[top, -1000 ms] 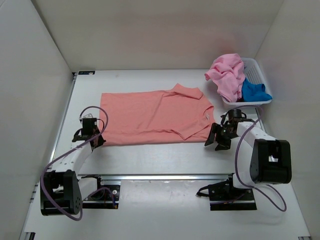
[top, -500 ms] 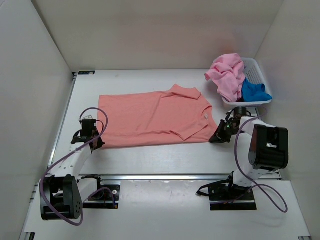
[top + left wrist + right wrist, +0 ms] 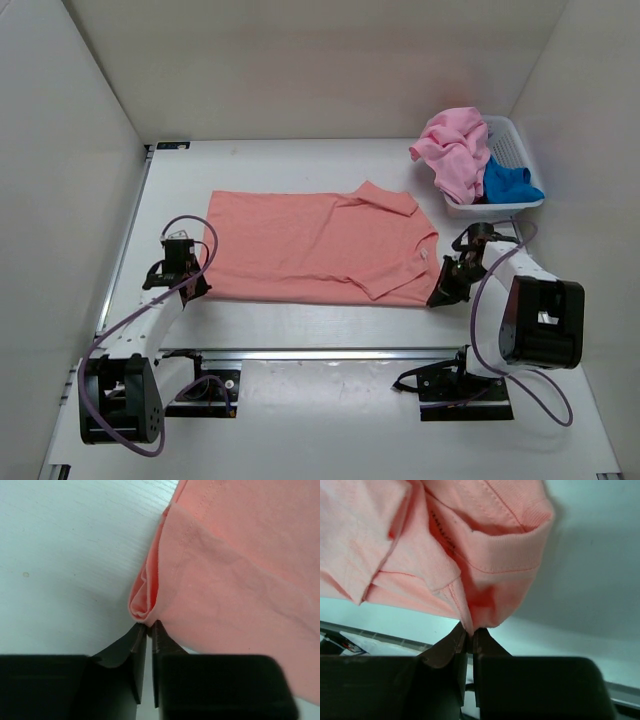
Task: Fold and stack the t-shirts
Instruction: Fold the flattened tshirt in 1/3 of the way
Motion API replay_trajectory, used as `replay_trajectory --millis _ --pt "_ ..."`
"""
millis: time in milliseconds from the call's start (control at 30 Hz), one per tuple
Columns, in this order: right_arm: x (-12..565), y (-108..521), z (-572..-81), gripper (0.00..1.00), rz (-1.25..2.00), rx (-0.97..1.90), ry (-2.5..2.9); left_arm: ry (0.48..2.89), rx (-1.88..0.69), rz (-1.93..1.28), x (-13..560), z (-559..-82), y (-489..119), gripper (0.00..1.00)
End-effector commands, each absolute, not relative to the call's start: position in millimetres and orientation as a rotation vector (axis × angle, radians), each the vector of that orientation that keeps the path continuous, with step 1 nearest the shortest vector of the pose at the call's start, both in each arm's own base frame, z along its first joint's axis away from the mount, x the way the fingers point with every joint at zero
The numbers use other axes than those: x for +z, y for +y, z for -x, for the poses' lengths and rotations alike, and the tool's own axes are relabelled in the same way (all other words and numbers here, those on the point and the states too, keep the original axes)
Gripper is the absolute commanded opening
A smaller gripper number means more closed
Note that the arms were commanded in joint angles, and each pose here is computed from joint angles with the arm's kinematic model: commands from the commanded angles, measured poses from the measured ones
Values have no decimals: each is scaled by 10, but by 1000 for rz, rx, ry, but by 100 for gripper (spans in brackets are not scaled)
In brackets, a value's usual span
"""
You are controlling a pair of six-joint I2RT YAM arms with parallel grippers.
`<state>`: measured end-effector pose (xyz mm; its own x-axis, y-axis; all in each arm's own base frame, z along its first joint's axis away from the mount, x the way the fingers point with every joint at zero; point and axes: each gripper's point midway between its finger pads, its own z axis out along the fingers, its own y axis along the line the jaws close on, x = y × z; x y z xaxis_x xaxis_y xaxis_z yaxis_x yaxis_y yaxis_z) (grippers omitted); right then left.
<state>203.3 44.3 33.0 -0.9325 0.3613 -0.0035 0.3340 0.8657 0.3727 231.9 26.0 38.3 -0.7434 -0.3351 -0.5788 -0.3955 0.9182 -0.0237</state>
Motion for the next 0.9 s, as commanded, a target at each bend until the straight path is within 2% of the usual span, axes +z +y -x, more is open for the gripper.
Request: replay_trajectory --millis 0,33,67,100,167,233,367,500,567,633,733,867 --pt "292 414 -1751 1 -596 526 3045 2428 155 508 497 -2376 297 25" --pt "324 407 -1774 7 -601 534 3028 2428 151 493 513 -2374 289 35" --pt "334 403 -1751 16 -608 534 3027 2412 156 502 538 -2390 312 38" --pt "346 396 -1749 21 -607 524 3025 2403 159 496 573 -2402 327 40" --pt "391 420 -1786 37 -594 539 3004 2372 172 495 648 -2440 371 44" --pt "449 436 -1870 46 -569 540 2991 2337 170 484 753 -2521 399 45" --pt "600 395 -2117 48 -501 450 2959 2269 131 469 953 -2780 377 46" --pt "748 393 -2410 48 -468 479 2860 2229 89 463 1023 -3016 345 41" --pt "838 394 -2596 48 -446 500 2810 2240 88 456 978 -3091 342 35" --pt "867 402 -2705 49 -424 508 2798 2245 86 455 944 -3148 334 34" --pt "834 422 -2785 49 -402 498 2830 2284 84 455 827 -3167 314 36" --pt "819 446 -2881 50 -402 529 2822 2311 81 469 749 -3120 320 43"
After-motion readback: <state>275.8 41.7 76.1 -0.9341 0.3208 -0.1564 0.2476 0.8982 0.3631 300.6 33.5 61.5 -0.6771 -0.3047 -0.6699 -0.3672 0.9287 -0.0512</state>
